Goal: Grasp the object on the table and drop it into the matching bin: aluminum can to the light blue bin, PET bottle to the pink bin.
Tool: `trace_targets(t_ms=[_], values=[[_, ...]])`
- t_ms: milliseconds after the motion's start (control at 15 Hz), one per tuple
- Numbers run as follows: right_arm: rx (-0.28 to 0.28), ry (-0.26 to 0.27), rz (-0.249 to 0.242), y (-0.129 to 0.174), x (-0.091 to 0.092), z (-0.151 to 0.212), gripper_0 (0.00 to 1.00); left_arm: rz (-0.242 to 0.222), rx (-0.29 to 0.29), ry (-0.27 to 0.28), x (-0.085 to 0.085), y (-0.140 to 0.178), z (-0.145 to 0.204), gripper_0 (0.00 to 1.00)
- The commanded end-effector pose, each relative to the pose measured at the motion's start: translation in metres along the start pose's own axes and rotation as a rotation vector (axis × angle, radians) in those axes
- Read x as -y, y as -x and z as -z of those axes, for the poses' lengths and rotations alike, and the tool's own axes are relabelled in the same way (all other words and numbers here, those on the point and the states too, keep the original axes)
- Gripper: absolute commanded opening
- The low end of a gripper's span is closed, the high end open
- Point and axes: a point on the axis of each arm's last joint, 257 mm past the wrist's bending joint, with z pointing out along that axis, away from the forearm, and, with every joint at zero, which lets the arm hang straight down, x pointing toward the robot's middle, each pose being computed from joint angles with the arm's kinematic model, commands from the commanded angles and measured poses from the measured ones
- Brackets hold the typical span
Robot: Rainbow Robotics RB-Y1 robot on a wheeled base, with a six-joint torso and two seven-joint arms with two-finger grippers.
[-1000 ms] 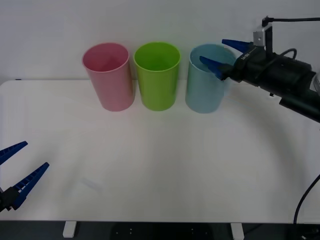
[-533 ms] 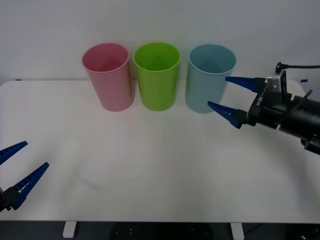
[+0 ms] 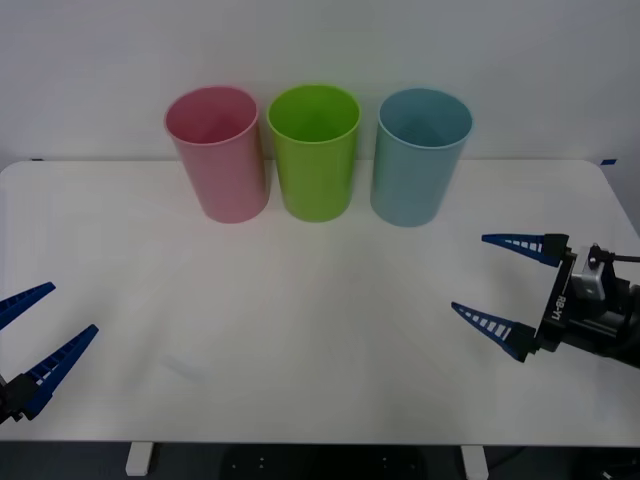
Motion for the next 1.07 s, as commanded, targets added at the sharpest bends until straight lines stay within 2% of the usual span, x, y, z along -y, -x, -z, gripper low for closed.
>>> trace_targets(t_ms=[67, 267, 533, 667, 800, 867, 1067], values=[[-0.025, 0.025, 0.001, -0.014, -0.017, 0.021, 1.00, 0.000, 0.000, 0.000, 0.000, 0.000, 0.000, 1.00], [-0.005, 0.044, -0.068, -0.018, -0.038, 0.036, 1.00, 0.000, 0.000, 0.000, 0.000, 0.000, 0.000, 1.00], [0.036, 0.061, -0.121, -0.010, -0.046, 0.042, 1.00, 0.000, 0.000, 0.000, 0.000, 0.000, 0.000, 1.00], [0.041, 0.070, -0.170, -0.011, -0.053, 0.045, 1.00, 0.000, 0.000, 0.000, 0.000, 0.000, 0.000, 1.00], [0.034, 0.090, -0.265, -0.015, -0.064, 0.047, 1.00, 0.000, 0.000, 0.000, 0.000, 0.000, 0.000, 1.00], [0.028, 0.090, -0.282, -0.018, -0.068, 0.049, 1.00, 0.000, 0.000, 0.000, 0.000, 0.000, 0.000, 1.00], [0.027, 0.092, -0.283, -0.018, -0.069, 0.050, 1.00, 0.000, 0.000, 0.000, 0.000, 0.000, 0.000, 1.00]])
